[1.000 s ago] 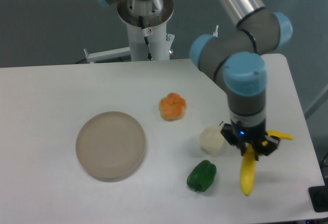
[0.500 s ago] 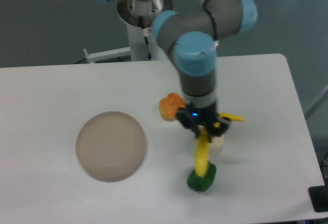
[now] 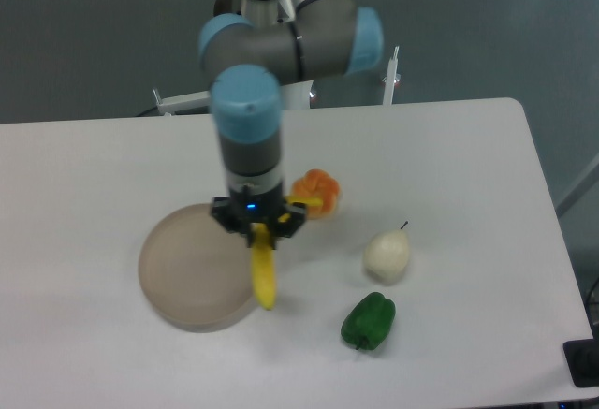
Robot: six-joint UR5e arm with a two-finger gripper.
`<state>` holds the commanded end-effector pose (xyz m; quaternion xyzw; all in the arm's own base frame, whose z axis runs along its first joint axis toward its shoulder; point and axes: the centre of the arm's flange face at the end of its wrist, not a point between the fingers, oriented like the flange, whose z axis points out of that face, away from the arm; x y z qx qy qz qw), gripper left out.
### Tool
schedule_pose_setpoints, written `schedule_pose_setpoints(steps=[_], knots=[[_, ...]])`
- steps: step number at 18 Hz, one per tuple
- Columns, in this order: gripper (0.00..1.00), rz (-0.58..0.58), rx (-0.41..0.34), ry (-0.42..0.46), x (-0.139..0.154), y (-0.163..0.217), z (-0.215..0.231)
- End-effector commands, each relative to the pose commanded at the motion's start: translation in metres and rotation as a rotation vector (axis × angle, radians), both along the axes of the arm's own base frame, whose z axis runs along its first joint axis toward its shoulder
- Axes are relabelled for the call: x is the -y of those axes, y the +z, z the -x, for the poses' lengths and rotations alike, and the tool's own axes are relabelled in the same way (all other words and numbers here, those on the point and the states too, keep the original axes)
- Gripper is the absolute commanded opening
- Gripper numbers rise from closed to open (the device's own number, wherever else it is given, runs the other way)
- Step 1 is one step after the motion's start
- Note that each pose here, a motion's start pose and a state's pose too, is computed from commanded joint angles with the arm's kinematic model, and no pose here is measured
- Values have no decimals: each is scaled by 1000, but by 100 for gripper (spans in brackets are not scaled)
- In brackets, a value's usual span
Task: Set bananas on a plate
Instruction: 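Carry the banana past the pear and pepper toward the beige plate, then lower the banana onto the plate and open the gripper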
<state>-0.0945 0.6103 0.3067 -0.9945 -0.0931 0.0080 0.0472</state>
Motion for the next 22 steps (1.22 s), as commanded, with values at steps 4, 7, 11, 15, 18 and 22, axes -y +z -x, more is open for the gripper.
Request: schedule_pose_setpoints(steps=[4, 7, 11, 15, 18, 22], knots=[[28, 19, 1, -5, -6, -32, -31], [28, 4, -16, -16, -9, -53, -35], [28, 20, -26, -23, -13, -67, -38], [28, 37, -31, -33, -11, -75, -38], [28, 50, -43, -43, -10, -80, -41], [28, 66, -69, -84, -13, -87, -66]])
